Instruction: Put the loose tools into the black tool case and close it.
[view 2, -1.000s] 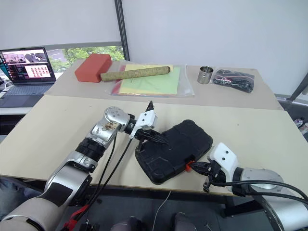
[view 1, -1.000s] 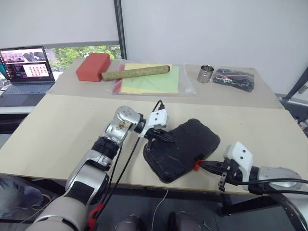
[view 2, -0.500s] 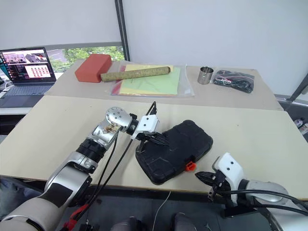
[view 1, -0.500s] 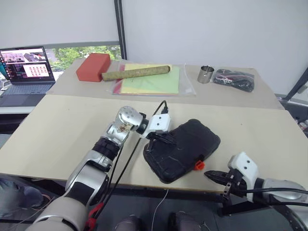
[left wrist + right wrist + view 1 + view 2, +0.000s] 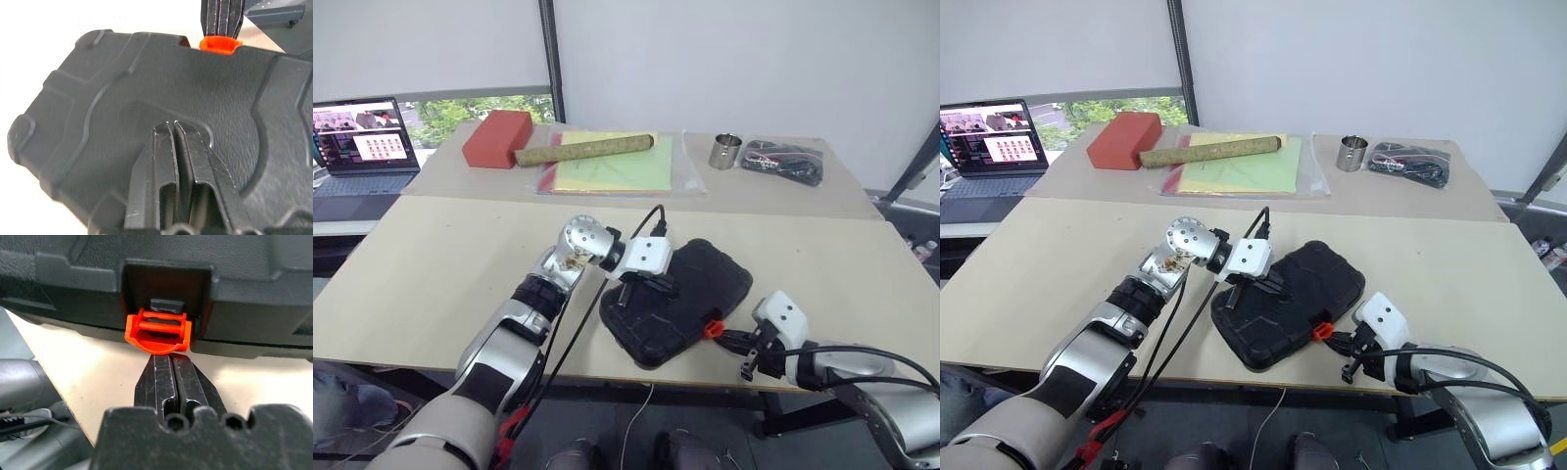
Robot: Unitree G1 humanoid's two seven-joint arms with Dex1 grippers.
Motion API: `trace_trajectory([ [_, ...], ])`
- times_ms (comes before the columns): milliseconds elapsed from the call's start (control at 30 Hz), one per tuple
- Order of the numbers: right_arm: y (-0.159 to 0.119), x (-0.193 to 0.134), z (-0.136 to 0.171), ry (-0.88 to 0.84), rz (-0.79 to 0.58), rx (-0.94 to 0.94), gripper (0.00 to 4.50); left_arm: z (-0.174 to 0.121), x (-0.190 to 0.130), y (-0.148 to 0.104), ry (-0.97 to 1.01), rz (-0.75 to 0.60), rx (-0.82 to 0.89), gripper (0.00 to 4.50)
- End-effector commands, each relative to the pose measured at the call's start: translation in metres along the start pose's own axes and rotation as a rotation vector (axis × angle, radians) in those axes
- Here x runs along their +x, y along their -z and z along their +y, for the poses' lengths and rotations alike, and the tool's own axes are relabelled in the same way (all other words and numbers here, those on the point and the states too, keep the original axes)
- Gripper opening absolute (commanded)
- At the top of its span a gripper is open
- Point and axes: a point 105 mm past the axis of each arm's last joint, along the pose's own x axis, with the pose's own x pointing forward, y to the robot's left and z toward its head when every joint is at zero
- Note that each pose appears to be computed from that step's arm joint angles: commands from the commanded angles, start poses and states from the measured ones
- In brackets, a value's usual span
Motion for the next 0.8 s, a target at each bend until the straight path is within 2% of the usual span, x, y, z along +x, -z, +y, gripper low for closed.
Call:
trace_trajectory([
  [33, -0.052, -0.006, 0.010, -0.022, -0.178, -0.114, 0.00, -0.024, 0.016, 0.025, 0.115, 0.097, -0.050, 0.22],
  [267, -0.043, 0.001, 0.006, -0.012, -0.143, -0.101, 0.00, -0.025, 0.016, 0.027, 0.115, 0.095, -0.061, 0.22],
  [433, -0.059, 0.003, 0.009, -0.030, -0.181, -0.122, 0.00, -0.028, 0.016, 0.030, 0.120, 0.100, -0.071, 0.22],
  [567, -0.055, 0.004, 0.010, -0.041, -0.160, -0.129, 0.00, -0.028, 0.015, 0.032, 0.107, 0.105, -0.084, 0.22],
  [733, -0.046, -0.009, 0.012, -0.043, -0.133, -0.118, 0.00, -0.018, -0.007, 0.038, 0.019, 0.085, -0.194, 0.22],
  [767, -0.046, -0.014, 0.012, -0.046, -0.133, -0.113, 0.00, -0.016, -0.016, 0.040, -0.011, 0.077, -0.230, 0.45],
  [800, -0.045, -0.021, 0.012, -0.048, -0.132, -0.111, 0.29, -0.012, -0.028, 0.042, -0.048, 0.067, -0.273, 0.74],
])
